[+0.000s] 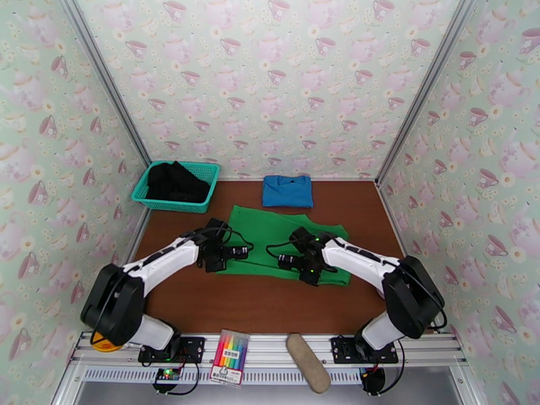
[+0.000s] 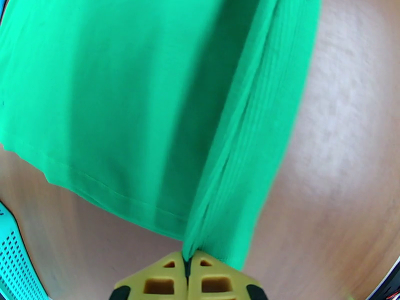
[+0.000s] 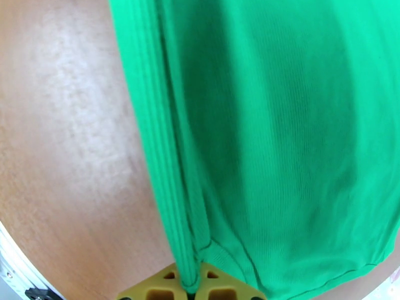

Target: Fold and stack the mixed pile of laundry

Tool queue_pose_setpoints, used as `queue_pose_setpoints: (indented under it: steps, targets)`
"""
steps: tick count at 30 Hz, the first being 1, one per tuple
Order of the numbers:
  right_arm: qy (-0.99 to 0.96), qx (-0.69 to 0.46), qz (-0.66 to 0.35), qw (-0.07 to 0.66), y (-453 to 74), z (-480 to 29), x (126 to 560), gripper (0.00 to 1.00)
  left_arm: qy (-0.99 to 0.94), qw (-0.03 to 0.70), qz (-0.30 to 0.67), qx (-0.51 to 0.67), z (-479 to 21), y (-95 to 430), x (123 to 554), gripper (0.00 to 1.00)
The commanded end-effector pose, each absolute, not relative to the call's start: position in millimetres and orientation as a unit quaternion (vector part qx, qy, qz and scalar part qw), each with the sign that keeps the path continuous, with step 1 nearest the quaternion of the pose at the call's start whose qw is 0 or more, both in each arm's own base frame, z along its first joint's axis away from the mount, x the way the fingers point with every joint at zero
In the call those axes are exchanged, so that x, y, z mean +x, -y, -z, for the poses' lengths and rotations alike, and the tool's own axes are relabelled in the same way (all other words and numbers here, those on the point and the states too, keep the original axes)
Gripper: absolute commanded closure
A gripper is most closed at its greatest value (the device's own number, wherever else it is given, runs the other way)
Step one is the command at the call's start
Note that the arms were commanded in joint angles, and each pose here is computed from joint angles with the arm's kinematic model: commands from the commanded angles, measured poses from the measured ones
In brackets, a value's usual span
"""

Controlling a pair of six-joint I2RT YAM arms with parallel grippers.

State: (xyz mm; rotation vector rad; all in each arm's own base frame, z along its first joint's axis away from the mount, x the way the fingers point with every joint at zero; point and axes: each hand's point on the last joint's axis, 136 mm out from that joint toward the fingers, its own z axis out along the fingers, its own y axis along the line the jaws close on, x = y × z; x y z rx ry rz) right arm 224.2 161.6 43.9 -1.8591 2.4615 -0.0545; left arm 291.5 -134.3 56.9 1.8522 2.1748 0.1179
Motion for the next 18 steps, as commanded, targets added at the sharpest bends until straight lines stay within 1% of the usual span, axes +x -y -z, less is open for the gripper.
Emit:
queue_pose_setpoints:
  steps: [1, 5, 6, 8, 11, 13, 15, 18]
  targets:
    - [-0.800, -0.600, 0.019, 0.025, -161.3, -39.9, 234.5, 1.00, -0.753, 0.125, -0.034, 0.645, -55.6, 135.1, 302.7, 1.00]
    - [-0.812, -0.583, 0.029, 0.024, -155.3, -35.2, 245.4, 0.99, -0.757, 0.123, -0.036, 0.641, -50.9, 139.0, 319.3, 1.00]
    - [-0.815, -0.578, 0.032, 0.026, -154.1, -34.3, 248.8, 0.98, -0.758, 0.122, -0.037, 0.640, -49.7, 139.5, 322.4, 0.98]
    - [-0.820, -0.570, 0.036, 0.030, -152.8, -34.1, 253.4, 0.91, -0.760, 0.120, -0.041, 0.637, -47.9, 139.1, 328.3, 0.86]
    - [-0.826, -0.560, 0.040, 0.040, -151.9, -34.6, 258.8, 0.70, -0.764, 0.124, -0.048, 0.632, -46.8, 137.5, 334.4, 0.68]
    - [-0.830, -0.554, 0.046, 0.049, -150.5, -36.7, 262.7, 0.60, -0.769, 0.133, -0.055, 0.623, -48.6, 136.5, 339.2, 0.58]
    - [-0.836, -0.544, 0.048, 0.062, -149.4, -42.6, 267.0, 0.54, -0.775, 0.150, -0.069, 0.610, -54.8, 135.5, 346.9, 0.49]
    - [-0.844, -0.526, 0.044, 0.101, -149.9, -62.7, 275.0, 0.47, -0.783, 0.189, -0.092, 0.585, -75.5, 134.8, 361.3, 0.44]
